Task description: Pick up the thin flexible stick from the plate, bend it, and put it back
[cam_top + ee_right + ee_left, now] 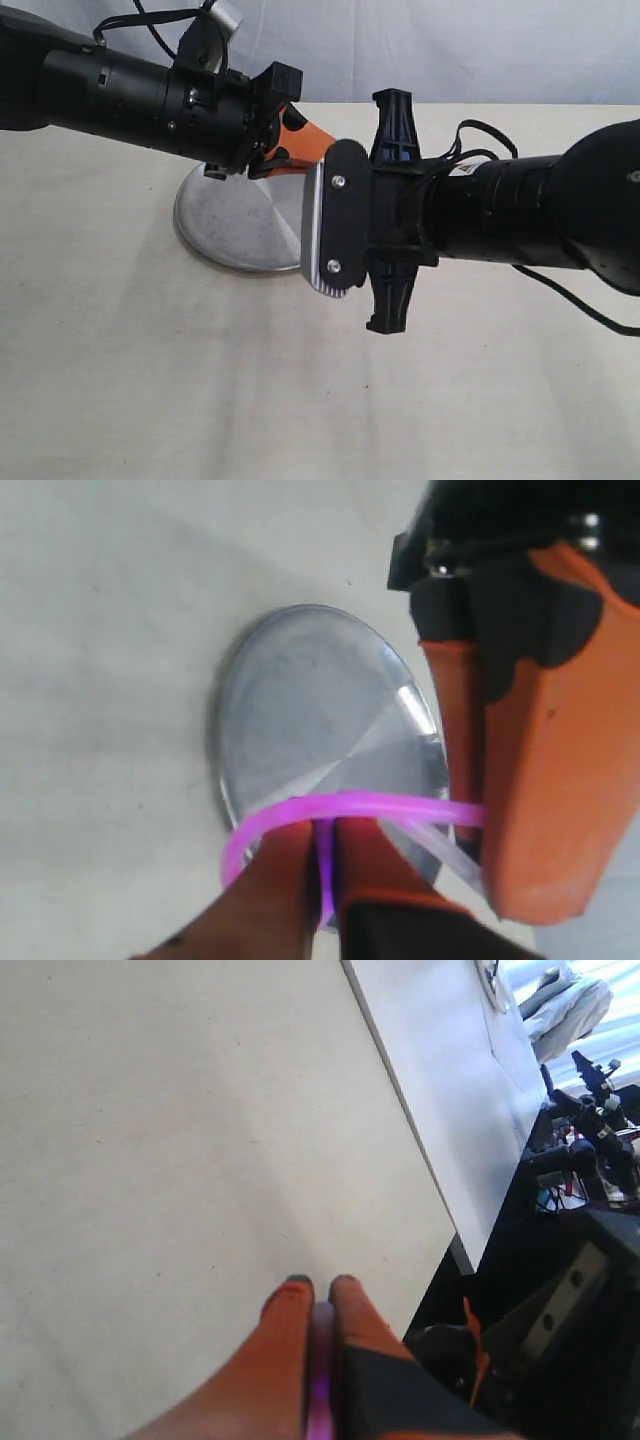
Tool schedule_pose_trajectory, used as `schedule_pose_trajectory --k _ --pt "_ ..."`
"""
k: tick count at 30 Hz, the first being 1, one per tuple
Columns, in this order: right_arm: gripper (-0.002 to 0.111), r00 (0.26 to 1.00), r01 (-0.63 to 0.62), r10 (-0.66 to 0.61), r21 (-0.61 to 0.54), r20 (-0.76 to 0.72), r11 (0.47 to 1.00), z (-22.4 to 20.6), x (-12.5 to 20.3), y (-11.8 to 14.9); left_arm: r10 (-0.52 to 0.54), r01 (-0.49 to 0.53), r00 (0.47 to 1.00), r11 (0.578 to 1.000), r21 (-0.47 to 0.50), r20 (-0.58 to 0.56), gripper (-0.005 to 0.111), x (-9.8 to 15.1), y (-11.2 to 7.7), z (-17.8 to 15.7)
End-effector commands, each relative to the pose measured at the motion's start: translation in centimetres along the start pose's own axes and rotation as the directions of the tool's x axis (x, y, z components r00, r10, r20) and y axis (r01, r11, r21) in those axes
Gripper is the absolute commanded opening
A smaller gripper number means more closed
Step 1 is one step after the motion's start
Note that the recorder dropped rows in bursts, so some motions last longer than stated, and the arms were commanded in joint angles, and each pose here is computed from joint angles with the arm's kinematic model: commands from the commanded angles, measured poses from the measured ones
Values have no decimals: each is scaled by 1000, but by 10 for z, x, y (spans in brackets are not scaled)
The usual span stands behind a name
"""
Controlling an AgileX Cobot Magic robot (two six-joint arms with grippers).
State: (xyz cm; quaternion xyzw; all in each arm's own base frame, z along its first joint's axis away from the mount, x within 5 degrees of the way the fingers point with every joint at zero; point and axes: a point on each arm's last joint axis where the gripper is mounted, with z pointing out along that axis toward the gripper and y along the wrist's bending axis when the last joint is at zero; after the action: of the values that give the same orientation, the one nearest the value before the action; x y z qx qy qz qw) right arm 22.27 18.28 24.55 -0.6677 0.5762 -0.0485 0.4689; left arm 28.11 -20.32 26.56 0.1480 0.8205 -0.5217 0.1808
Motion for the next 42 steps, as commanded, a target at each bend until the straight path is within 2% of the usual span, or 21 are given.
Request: schedule_pose_trajectory --k 1,4,9,10,11,12,13,14,15,18,20,22,24,28,31,34,38,42 --pt "-1 975 -189 200 -113 93 975 -1 -15 12 -5 7 997 1000 -25 81 0 -9 -1 -2" --pt "-1 929 -343 355 -116 101 932 -1 -17 10 -7 10 996 999 -36 89 0 -11 2 -4" --pt "-1 822 -552 564 -134 80 823 -1 -17 9 -33 44 991 995 -88 129 0 -20 18 -21" --pt "-1 758 -638 649 -133 63 758 -1 -17 9 -40 54 989 994 -96 139 0 -23 24 -30" --pt "-1 728 -673 683 -130 56 728 -1 -16 8 -46 60 989 994 -96 143 0 -24 27 -34" --pt "-1 674 -730 737 -107 44 674 0 -14 7 -52 66 988 993 -93 146 0 -26 30 -39" --pt "-1 658 -745 752 -108 42 658 0 -14 7 -53 68 988 993 -94 147 1 -26 31 -41" --pt "-1 623 -776 781 -92 37 624 0 -13 6 -55 69 988 993 -93 145 5 -27 33 -44" --pt "-1 614 -784 789 -87 36 614 0 -13 6 -56 69 988 994 -88 141 8 -27 33 -44" --pt "-1 529 -847 848 -33 33 530 0 -9 2 -74 84 988 994 -67 136 38 -27 35 -51" --pt "-1 513 -858 857 36 42 512 0 -4 -2 -96 102 987 994 -40 128 58 -28 38 -60" --pt "-1 499 -863 865 118 46 492 1 3 -5 -107 115 983 992 -43 147 66 -31 44 -69" --pt "-1 491 -858 871 192 29 477 9 11 -7 -118 130 975 990 -52 188 65 -35 49 -81" --pt "-1 505 -844 863 201 -11 496 42 10 -13 -112 144 950 985 -92 291 59 -42 54 -110" --pt "-1 511 -835 859 227 -17 501 70 8 -24 -108 154 939 981 -118 325 46 -43 54 -128" --pt "-1 512 -834 859 222 -29 505 103 9 -31 -92 152 942 975 -163 324 26 -40 52 -139" --pt "-1 473 -847 881 262 -22 462 134 21 -46 -68 133 953 969 -207 296 2 -36 45 -143" --pt "-1 423 -869 906 272 -22 413 154 40 -55 -41 103 959 972 -210 281 0 -33 36 -146"
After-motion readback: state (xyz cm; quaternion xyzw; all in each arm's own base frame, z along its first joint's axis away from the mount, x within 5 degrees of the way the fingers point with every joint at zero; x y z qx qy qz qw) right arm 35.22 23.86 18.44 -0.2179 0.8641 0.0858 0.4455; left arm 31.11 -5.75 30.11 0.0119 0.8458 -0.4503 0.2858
